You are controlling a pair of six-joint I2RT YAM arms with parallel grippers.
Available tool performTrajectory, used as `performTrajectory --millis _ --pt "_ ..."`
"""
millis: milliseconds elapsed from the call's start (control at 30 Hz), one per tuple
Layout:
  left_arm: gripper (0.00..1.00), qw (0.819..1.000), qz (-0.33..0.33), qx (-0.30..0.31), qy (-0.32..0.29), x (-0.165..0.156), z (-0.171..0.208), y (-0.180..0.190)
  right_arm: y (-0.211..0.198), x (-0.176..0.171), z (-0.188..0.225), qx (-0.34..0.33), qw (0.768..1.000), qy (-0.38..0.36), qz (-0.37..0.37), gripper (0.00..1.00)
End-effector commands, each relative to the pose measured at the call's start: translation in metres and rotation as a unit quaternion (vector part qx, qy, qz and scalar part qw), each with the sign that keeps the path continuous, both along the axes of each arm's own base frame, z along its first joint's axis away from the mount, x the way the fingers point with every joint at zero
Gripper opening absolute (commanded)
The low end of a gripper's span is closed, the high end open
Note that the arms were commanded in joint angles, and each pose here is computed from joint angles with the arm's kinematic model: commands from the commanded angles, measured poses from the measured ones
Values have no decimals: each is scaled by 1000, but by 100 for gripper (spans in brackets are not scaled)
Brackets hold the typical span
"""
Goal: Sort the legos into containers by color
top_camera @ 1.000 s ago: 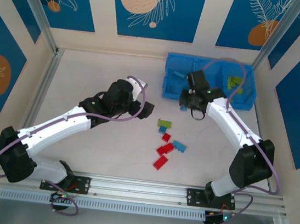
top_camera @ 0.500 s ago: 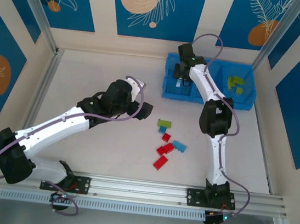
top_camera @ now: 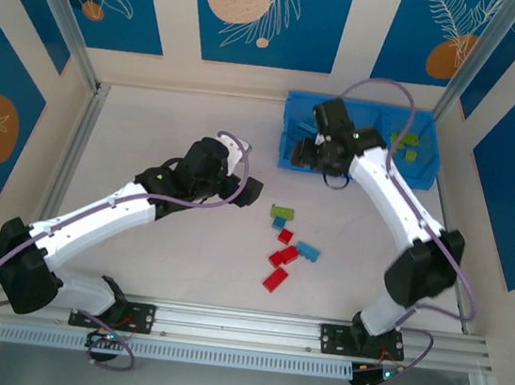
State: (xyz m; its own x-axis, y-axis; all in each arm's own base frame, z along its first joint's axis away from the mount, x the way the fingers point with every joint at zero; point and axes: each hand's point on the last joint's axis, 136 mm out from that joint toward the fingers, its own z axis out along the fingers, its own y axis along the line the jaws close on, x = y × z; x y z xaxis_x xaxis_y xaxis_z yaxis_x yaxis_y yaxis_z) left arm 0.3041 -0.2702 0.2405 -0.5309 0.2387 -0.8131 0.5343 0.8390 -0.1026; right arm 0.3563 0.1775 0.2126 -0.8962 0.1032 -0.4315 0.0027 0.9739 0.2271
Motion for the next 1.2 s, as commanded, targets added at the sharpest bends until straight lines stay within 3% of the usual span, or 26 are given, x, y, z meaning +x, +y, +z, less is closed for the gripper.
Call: performTrajectory --millis 0,67,100,400,567,733,900,1167 --pt "99 1000 5 11 2 3 -5 3 22 -46 -55 30 994 104 -15 82" --pt "99 1000 5 9 8 2 -8 2 24 -60 -79 -1 991 135 -20 98" --pt "99 1000 5 7 11 1 -8 2 25 -64 -93 -17 988 152 -20 100" --pt "99 998 -21 45 34 -15 -37 12 35 -33 -159 -89 979 180 -34 99" --pt "99 998 -3 44 44 -25 -52 26 37 -29 -192 -108 974 199 -19 100" --pt "99 998 5 39 43 -29 -54 31 40 -38 -204 -102 969 224 -17 85" --pt "95 998 -34 34 50 -40 -52 25 39 -33 -180 -73 975 209 -27 61" --pt "93 984 -174 -30 10 -63 -16 -13 8 -27 -95 1 989 131 -64 56"
